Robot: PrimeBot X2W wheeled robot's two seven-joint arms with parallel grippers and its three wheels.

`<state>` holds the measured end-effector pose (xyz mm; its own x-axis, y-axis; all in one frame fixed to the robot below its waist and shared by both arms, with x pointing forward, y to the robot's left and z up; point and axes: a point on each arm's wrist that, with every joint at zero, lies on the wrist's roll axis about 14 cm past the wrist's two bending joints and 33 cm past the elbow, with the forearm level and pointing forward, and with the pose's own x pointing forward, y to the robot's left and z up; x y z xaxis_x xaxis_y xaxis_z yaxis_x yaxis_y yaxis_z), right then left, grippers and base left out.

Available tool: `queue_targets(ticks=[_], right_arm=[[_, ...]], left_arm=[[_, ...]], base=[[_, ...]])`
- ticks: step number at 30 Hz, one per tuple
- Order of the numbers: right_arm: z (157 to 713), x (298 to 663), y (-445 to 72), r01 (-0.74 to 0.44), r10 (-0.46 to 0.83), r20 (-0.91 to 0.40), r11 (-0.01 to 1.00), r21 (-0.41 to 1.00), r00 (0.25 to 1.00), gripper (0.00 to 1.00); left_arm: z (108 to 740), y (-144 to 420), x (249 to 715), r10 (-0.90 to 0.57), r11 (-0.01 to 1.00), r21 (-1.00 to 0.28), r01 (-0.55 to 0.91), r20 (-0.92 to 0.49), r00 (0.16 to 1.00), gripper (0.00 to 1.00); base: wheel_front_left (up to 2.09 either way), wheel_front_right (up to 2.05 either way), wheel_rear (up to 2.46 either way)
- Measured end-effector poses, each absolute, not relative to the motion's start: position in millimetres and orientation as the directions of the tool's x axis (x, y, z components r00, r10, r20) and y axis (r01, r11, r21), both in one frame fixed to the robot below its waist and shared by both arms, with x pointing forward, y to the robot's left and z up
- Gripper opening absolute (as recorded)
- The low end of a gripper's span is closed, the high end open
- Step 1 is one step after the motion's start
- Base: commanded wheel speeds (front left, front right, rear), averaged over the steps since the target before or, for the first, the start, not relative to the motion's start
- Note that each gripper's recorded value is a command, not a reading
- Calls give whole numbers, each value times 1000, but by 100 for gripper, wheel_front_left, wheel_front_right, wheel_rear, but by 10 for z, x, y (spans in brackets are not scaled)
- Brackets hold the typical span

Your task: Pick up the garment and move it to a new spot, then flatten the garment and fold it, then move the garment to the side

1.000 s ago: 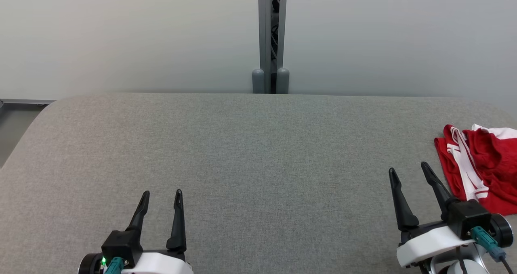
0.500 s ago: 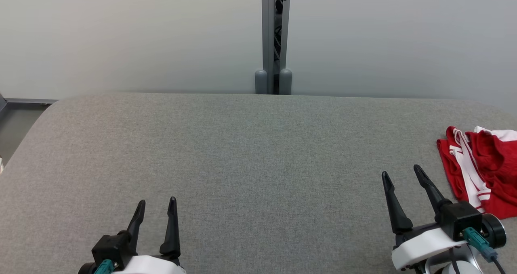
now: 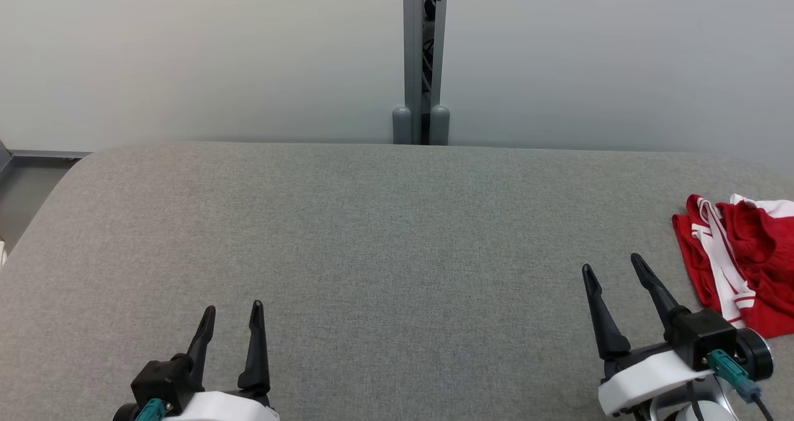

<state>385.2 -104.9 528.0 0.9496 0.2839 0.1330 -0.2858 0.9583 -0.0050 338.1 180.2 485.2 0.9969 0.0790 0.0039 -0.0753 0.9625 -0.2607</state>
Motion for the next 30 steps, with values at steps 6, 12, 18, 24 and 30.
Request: queue_targets(ticks=[6,12,18,24,30], right_arm=[[5286,3853,-1043,-287,284,135,958,4,949,100],[5285,3850,-1005,-298,295,135,955,3,946,100],[5163,3804,-950,-310,307,100,951,14,946,0],[4896,3729,-1046,-270,270,8,959,88,963,0],[4873,3769,-1254,-188,196,-19,959,211,980,0]], left_arm=[[4833,1825,3368,85,952,-295,-82,-2,996,100],[4835,1844,3359,85,949,-305,-81,0,996,100],[4722,1854,3310,90,945,-311,-97,-37,995,0],[4496,1831,3201,91,928,-352,-126,-116,989,0],[4505,1776,3251,76,887,-444,-123,-123,990,0]], base=[[0,0,0],[0,0,0],[0,0,0],[0,0,0],[0,0,0]])
